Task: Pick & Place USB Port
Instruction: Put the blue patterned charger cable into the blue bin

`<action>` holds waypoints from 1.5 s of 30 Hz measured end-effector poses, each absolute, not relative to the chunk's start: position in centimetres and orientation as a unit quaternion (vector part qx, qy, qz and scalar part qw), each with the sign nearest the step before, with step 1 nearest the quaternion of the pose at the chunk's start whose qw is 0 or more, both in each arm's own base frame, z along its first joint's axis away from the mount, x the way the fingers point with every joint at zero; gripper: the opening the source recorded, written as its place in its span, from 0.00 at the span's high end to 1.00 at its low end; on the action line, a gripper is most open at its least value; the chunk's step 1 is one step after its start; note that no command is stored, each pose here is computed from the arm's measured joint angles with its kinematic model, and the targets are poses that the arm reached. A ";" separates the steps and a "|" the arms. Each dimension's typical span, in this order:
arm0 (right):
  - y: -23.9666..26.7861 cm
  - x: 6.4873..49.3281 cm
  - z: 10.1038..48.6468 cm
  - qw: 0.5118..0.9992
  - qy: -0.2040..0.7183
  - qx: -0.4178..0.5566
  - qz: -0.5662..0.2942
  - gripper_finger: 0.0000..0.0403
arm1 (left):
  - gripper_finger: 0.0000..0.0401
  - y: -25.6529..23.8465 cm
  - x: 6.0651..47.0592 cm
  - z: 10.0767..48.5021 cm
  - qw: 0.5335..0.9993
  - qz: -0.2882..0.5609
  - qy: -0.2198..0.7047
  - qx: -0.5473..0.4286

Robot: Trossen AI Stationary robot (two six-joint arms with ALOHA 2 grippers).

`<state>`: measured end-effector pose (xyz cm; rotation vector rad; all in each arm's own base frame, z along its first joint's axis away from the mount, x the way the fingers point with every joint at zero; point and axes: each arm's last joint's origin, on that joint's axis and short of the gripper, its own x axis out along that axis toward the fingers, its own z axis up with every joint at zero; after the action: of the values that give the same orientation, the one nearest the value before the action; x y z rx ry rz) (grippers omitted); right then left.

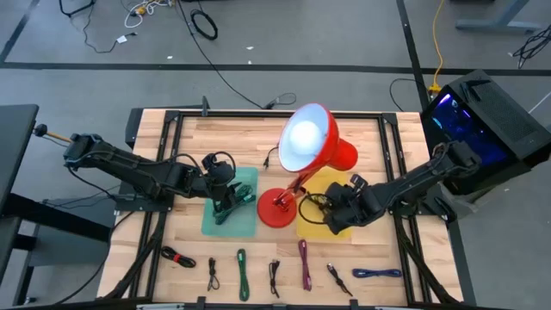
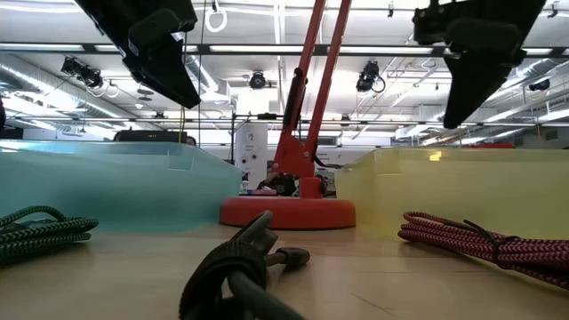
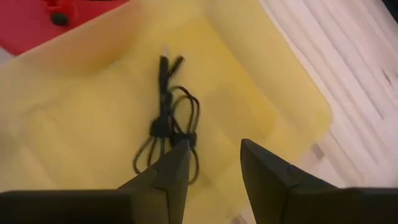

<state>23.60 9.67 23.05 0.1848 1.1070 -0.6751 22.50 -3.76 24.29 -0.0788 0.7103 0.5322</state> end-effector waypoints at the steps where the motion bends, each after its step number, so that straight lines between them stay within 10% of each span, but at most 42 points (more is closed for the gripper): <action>1: 9.9 23.4 23.1 0.793 0.513 0.091 -0.315 0.65 | 0.47 -3.8 22.5 24.3 0.902 0.257 0.344 -0.038; 45: 22.2 11.5 15.7 0.713 0.555 0.389 -0.177 0.66 | 0.47 -3.8 22.1 23.9 0.895 0.242 0.374 -0.038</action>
<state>11.50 22.23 15.73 0.8624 1.2307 -0.3922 22.14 -3.80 23.93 -0.0784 0.7748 0.5015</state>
